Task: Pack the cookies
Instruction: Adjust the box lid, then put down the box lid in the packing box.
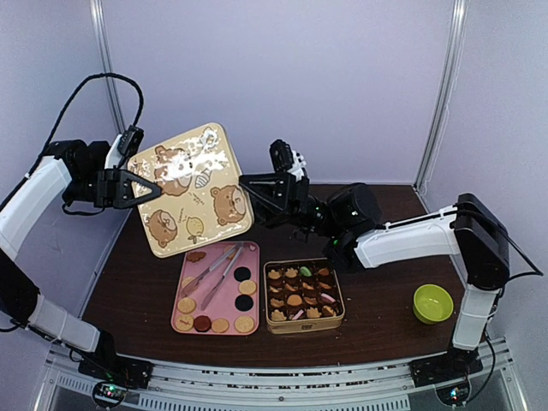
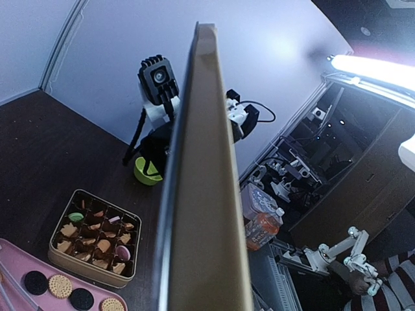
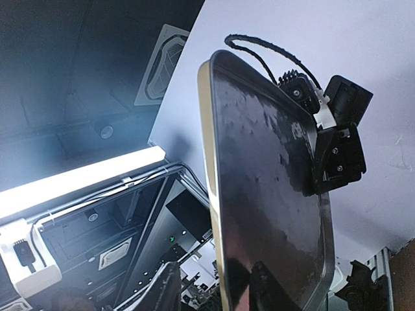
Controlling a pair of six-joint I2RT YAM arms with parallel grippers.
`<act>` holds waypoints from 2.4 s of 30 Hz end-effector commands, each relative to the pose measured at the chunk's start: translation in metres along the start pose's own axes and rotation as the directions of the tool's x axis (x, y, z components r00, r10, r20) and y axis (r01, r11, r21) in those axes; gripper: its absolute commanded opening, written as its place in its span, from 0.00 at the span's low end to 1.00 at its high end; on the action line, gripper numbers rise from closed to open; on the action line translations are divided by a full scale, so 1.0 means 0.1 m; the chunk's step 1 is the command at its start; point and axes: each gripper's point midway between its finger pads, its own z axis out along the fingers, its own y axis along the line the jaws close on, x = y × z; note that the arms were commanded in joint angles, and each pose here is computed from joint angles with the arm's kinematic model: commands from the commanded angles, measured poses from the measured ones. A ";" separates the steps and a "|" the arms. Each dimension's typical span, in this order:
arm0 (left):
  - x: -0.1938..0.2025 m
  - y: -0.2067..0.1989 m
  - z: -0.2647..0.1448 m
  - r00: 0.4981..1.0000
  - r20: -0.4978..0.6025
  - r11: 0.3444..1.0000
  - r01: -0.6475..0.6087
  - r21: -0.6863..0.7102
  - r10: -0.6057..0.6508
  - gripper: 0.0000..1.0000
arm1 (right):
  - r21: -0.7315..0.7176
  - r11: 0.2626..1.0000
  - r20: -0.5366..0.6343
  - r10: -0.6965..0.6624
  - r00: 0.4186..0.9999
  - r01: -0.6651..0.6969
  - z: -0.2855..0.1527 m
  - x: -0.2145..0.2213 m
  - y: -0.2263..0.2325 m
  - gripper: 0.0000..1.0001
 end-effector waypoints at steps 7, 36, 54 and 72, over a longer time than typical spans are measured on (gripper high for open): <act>0.03 0.03 0.00 0.999 -0.016 0.999 -0.033 -0.011 0.032 0.00 | 0.169 0.971 -0.249 -0.121 0.961 0.166 -0.02 0.18 -0.04 0.45; 0.29 1.05 -0.40 0.959 -0.276 0.795 -0.118 -0.596 -0.065 0.98 | 0.476 0.878 -0.118 0.017 0.993 0.041 -0.79 0.23 -0.54 0.00; 1.16 1.69 0.06 0.731 -0.680 0.773 -0.398 -0.495 -0.059 0.98 | 0.672 0.726 0.197 0.015 0.980 -0.146 -2.52 0.68 -0.63 0.00; 1.79 2.17 0.92 0.507 -0.862 0.841 -0.469 -0.271 0.005 0.98 | 0.736 0.639 0.233 0.071 0.970 -0.223 -2.91 0.87 -0.89 0.30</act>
